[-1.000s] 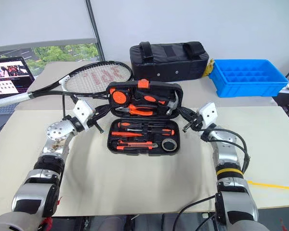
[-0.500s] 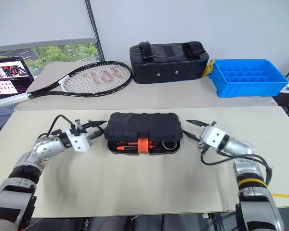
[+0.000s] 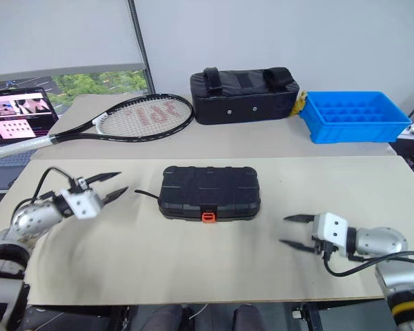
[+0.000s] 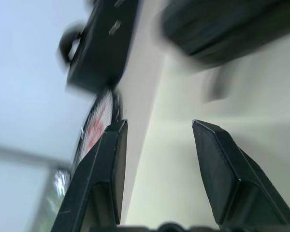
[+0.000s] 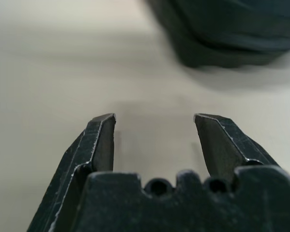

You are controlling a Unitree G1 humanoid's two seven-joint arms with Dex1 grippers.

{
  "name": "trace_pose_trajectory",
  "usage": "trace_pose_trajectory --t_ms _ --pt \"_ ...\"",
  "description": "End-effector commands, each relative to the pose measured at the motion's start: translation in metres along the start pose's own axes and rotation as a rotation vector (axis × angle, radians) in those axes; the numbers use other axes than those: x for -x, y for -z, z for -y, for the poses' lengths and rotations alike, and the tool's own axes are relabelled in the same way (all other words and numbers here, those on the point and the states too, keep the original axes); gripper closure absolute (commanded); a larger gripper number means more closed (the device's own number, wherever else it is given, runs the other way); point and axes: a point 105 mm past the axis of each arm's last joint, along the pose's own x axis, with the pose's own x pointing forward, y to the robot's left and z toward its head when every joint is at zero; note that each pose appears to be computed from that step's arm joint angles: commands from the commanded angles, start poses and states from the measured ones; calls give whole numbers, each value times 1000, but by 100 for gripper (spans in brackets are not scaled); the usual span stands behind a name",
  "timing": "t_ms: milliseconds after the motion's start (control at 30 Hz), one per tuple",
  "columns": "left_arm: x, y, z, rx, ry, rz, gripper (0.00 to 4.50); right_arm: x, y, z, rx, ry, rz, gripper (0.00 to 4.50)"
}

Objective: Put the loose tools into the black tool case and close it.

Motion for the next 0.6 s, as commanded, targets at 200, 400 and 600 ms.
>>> trace_pose_trajectory --t_ms 200,400,600 --pt "-40 -92 -5 222 233 268 222 -52 -38 -4 -177 -21 57 147" --pt "-61 -130 19 172 338 353 222 -70 -35 74 -31 315 12 147" --pt "-65 -129 47 157 417 348 222 -41 -68 164 56 771 115 147"
